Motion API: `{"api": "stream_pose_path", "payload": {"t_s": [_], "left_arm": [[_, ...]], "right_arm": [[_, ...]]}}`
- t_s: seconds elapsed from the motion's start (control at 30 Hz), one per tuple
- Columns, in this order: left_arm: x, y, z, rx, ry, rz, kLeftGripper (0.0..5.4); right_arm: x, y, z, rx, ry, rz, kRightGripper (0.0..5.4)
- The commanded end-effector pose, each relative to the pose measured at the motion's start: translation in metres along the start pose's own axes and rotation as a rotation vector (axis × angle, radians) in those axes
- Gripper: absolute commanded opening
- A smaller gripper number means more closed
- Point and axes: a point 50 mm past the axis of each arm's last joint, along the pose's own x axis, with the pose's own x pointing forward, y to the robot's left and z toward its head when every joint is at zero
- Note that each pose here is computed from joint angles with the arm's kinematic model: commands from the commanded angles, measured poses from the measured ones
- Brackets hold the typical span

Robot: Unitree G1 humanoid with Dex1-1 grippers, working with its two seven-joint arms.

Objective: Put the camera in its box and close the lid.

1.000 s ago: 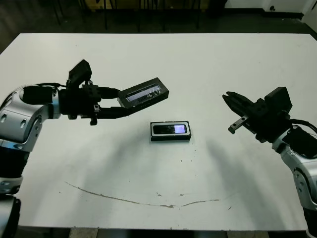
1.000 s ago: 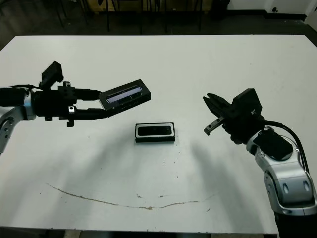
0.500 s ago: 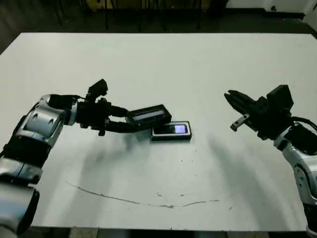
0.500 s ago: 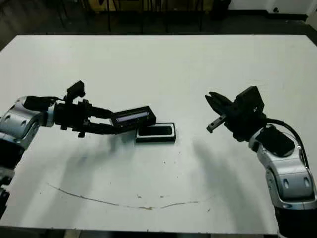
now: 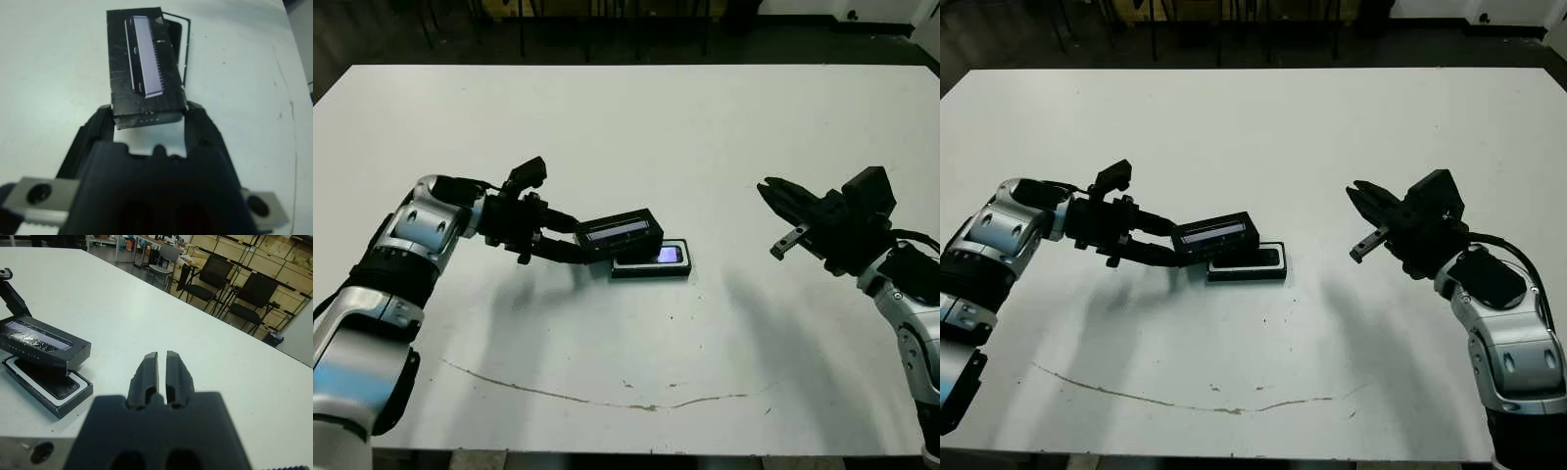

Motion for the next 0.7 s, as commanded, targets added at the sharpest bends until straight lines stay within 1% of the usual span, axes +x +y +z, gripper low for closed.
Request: {"api": "stream_pose_path", "payload": {"t_s": [0.03,0.2,0.3,0.4,0.53,0.7], "left_arm": [[0.006,-0.001,0.0,0.016,0.055,-0.042,2.39],[0.014,-0.004,0.005,0.039,0.084,-0.077,2.39],[0.02,-0.006,0.008,0.078,0.09,-0.093,2.39],[0.025,-0.008,0.009,0.078,0.101,-0.113,2.39],[0.032,-0.008,0.009,0.107,0.167,-0.127,2.39],[0.039,-0.005,0.002,0.11,0.236,-0.122,2.39]], "right_arm": [[-0.003,-0.001,-0.005,0.003,0.028,-0.004,0.0],[-0.004,-0.002,-0.006,-0.004,0.028,-0.006,0.0],[-0.005,-0.002,-0.006,-0.002,0.031,-0.007,0.0],[-0.005,-0.002,-0.007,0.009,0.028,-0.004,0.0],[-0.006,-0.002,-0.007,-0.007,0.031,-0.009,0.0],[-0.006,-0.002,-0.008,-0.002,0.029,-0.005,0.0]]}}
